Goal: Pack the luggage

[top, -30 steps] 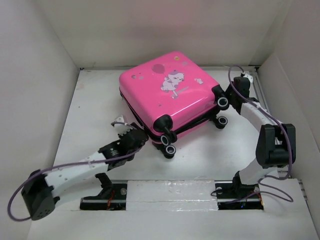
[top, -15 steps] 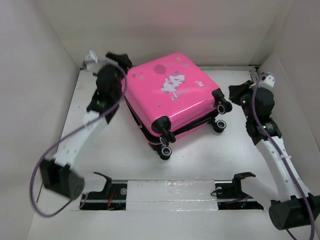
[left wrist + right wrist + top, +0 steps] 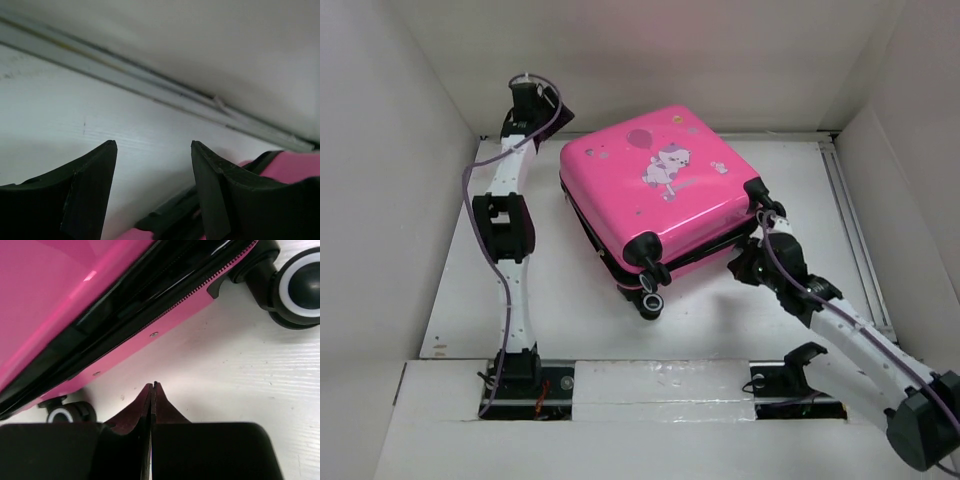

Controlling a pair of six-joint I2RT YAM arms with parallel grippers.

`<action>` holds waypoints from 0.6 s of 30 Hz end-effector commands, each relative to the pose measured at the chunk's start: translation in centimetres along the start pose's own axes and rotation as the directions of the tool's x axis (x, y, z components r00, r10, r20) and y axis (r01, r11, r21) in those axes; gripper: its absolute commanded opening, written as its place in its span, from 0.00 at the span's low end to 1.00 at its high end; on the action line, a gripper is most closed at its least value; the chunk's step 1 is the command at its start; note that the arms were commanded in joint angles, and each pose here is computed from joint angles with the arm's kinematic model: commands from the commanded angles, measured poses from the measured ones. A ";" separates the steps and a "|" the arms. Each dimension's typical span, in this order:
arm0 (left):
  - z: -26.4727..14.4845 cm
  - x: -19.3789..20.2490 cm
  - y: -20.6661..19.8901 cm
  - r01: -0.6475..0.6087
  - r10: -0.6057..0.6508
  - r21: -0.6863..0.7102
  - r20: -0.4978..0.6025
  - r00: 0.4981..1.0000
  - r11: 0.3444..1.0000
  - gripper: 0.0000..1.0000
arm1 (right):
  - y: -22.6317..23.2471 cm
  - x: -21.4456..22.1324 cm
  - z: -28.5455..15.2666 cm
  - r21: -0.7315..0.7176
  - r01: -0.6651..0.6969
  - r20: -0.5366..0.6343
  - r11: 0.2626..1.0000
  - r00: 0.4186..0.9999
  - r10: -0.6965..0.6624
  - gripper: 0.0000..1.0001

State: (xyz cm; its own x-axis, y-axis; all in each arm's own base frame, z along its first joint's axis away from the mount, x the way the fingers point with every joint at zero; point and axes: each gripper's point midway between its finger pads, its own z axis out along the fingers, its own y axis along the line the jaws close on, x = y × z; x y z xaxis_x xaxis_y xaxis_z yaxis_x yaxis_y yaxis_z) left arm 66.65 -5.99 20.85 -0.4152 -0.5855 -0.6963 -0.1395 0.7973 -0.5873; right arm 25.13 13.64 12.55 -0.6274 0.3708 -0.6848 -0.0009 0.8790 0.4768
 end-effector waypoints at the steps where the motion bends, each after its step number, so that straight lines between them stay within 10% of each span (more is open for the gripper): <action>1: 0.8 3.0 -1.5 -0.013 0.041 0.197 -0.140 0.989 0.980 0.56 | 1.1 -1.8 2.0 -0.007 -0.010 0.054 1.000 0.998 0.011 0.00; 10: -0.4 15.0 -0.4 0.116 0.014 0.309 -0.388 0.921 0.944 0.52 | 2.6 -7.4 8.1 0.016 0.051 0.097 0.999 0.994 -0.053 0.00; 18: -15.1 20.5 -0.3 0.210 -0.181 0.167 -0.177 0.968 0.963 0.49 | 10.2 -13.5 16.4 -0.160 0.143 0.071 0.977 0.989 -0.133 0.00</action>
State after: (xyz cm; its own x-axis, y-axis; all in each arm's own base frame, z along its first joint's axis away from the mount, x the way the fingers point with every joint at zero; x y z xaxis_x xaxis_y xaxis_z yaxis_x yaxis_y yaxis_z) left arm 51.02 -6.03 6.14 -0.4578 -0.7447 -0.4856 -0.3186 0.6474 -0.6924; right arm 38.66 11.57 8.06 -0.7152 0.3027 -0.6300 0.2005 0.9523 0.2300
